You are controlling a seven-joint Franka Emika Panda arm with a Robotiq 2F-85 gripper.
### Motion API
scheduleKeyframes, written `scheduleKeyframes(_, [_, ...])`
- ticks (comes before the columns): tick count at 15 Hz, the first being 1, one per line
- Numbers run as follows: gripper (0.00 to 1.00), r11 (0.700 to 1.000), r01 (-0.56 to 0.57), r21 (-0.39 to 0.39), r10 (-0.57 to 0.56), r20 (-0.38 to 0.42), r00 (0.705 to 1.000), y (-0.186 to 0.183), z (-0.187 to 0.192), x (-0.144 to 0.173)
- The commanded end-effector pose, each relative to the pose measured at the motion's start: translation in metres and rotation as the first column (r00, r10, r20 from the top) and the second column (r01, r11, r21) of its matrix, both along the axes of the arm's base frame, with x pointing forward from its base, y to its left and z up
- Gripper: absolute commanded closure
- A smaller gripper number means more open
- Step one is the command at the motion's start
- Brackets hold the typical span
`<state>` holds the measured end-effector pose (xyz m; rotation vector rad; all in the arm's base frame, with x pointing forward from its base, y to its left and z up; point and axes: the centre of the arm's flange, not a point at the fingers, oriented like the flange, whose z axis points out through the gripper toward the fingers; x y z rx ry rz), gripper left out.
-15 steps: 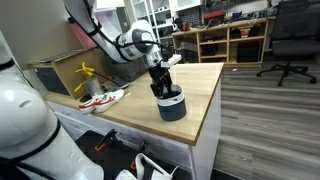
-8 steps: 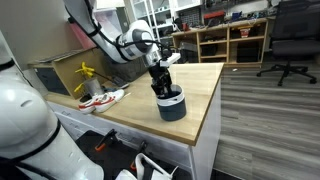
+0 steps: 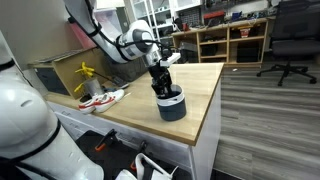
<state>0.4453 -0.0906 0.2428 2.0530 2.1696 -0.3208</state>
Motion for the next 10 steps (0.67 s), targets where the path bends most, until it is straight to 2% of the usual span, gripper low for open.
scheduleKeyframes(1, [0.45,0.999,0.018,0.029,-0.019,0.049,0.999,-0.007,0.01,-0.007])
scheduleKeyframes(3, [0.52,0.998,0.035,0.046,-0.038,0.078,0.996,-0.011,0.015,-0.01])
scheduleKeyframes(5, [0.53,0.997,0.046,0.06,-0.052,0.101,0.994,-0.016,0.021,-0.013])
scheduleKeyframes(10, [0.53,0.997,0.05,0.058,-0.057,0.119,0.991,-0.023,0.027,-0.027])
